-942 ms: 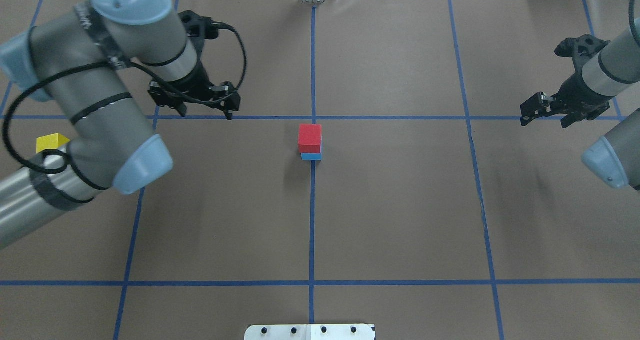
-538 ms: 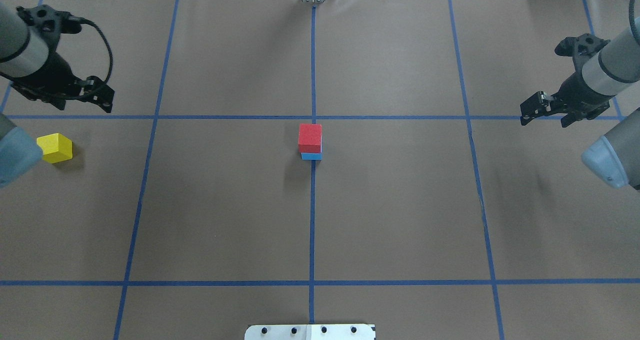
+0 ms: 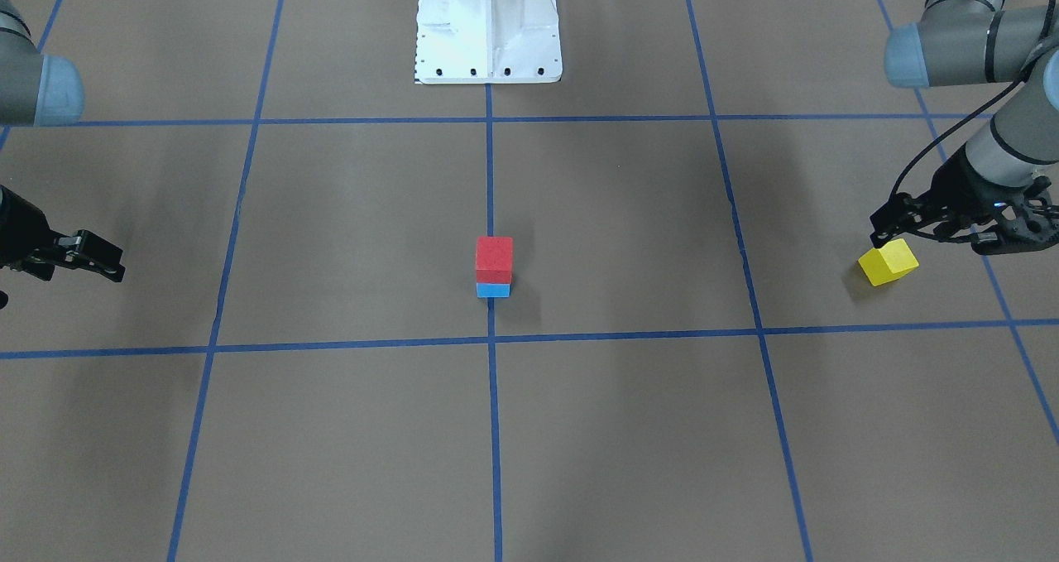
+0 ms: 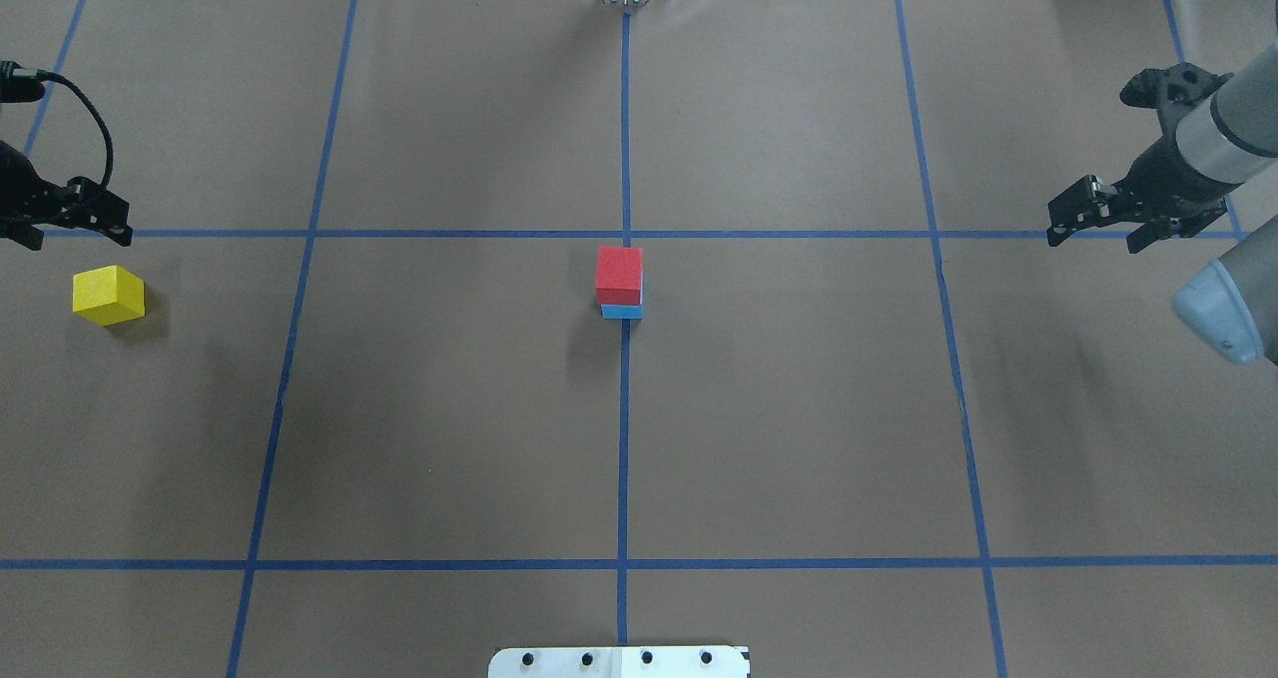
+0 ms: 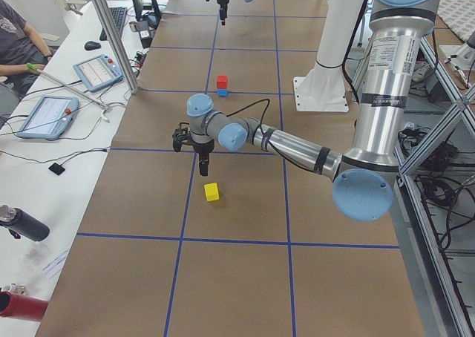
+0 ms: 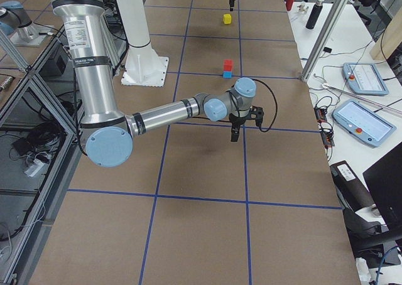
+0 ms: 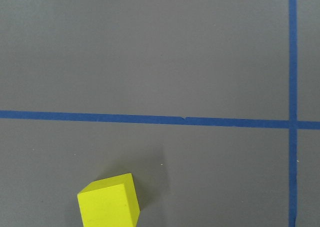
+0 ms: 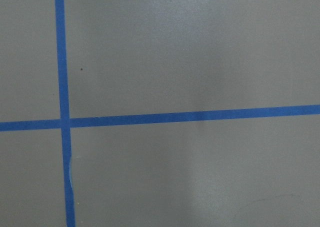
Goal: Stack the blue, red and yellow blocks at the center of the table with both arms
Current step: 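Move the left gripper back toward the yellow cube, then lower the left gripper onto the yellow cube and close on it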
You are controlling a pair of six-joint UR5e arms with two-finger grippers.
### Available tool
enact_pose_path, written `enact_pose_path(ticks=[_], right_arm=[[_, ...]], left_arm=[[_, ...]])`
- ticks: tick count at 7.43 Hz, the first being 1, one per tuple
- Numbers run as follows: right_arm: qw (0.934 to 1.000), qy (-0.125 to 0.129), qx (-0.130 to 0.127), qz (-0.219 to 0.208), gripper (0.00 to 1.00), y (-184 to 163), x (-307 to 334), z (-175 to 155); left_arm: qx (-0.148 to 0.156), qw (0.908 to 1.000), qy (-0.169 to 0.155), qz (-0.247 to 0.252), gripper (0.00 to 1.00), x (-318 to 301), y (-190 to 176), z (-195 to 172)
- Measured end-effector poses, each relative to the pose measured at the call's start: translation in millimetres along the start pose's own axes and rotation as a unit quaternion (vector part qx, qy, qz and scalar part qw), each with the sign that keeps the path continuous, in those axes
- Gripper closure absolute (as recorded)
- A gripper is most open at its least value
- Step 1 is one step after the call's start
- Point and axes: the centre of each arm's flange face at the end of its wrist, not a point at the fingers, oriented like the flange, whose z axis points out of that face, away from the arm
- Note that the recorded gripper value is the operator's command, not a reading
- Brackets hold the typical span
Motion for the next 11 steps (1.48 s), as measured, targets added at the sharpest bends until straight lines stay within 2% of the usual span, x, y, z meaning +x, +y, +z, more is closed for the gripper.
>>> enact_pose_path(ticks=[2, 5, 9, 10, 11], right_arm=[[0.9999, -0.009, -0.007, 0.004, 0.01, 0, 0, -1], [0.9999, -0.01, -0.009, 0.006, 0.01, 0, -1, 0], [0.9999, -0.009, -0.009, 0.006, 0.01, -1, 0, 1], [0.9999, -0.009, -0.009, 0.006, 0.01, -1, 0, 1], [0.9999, -0.01, -0.009, 0.006, 0.01, -1, 0, 1]], left_arm=[[-0.003, 0.9998, -0.001, -0.018, 0.01, -23, -2, 26], [0.01, 0.9977, 0.015, -0.066, 0.01, -48, -8, 62], [-0.012, 0.9974, 0.014, -0.069, 0.03, -27, 6, 93], [-0.016, 0.9975, 0.012, -0.068, 0.14, -26, 9, 97], [-0.019, 0.9975, 0.01, -0.068, 0.44, -28, 11, 100]])
